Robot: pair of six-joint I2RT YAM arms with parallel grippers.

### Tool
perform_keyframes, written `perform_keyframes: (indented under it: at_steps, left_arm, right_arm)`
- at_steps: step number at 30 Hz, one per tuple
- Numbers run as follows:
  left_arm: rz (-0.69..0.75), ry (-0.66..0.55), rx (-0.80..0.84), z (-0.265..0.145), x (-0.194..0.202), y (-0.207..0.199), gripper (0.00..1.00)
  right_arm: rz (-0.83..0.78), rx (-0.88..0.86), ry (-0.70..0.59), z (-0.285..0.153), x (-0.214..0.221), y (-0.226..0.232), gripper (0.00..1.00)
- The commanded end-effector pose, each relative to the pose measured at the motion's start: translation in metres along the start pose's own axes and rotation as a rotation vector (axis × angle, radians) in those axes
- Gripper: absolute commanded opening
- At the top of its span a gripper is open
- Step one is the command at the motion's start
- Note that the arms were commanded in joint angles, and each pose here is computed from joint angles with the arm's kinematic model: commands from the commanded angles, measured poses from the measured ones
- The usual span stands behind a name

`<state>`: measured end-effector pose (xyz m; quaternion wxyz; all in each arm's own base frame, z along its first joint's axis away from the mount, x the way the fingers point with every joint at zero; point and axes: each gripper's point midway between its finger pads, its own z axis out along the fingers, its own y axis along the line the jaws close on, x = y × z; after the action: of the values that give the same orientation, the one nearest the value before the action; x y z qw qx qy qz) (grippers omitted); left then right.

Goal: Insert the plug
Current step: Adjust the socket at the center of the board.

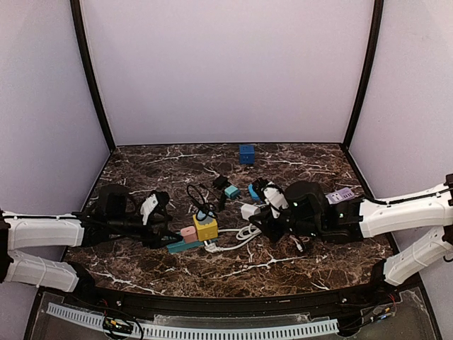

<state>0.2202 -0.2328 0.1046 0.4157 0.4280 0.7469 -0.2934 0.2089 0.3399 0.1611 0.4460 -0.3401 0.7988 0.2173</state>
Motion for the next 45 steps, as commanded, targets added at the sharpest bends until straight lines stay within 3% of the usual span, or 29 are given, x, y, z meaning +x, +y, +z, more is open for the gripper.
perform_keyframes:
  at_steps: [1,8,14,18,29,45]
  left_arm:
    - [0.131,-0.052,0.053,0.017,-0.021,-0.005,0.78]
    - [0.117,-0.075,0.072,0.046,-0.035,0.007,0.78]
    - [0.126,-0.047,0.192,0.060,-0.025,-0.006,0.63]
    - [0.083,-0.021,0.170,0.065,-0.015,-0.003,0.59]
    - [0.012,-0.013,0.148,0.060,-0.006,-0.015,0.60]
    - [-0.019,-0.021,0.114,0.046,-0.003,-0.018,0.64]
  right_arm:
    - [0.054,-0.119,-0.149,0.003,-0.008,0.022,0.00]
    - [-0.008,-0.196,-0.154,0.026,0.027,0.051,0.00]
    - [-0.125,-0.265,-0.110,0.048,0.035,0.071,0.00]
    - [-0.131,-0.341,-0.118,0.057,0.037,0.083,0.00]
    - [-0.112,-0.279,-0.118,0.098,0.015,0.063,0.00]
    - [-0.189,-0.180,-0.084,0.114,0.007,0.015,0.00]
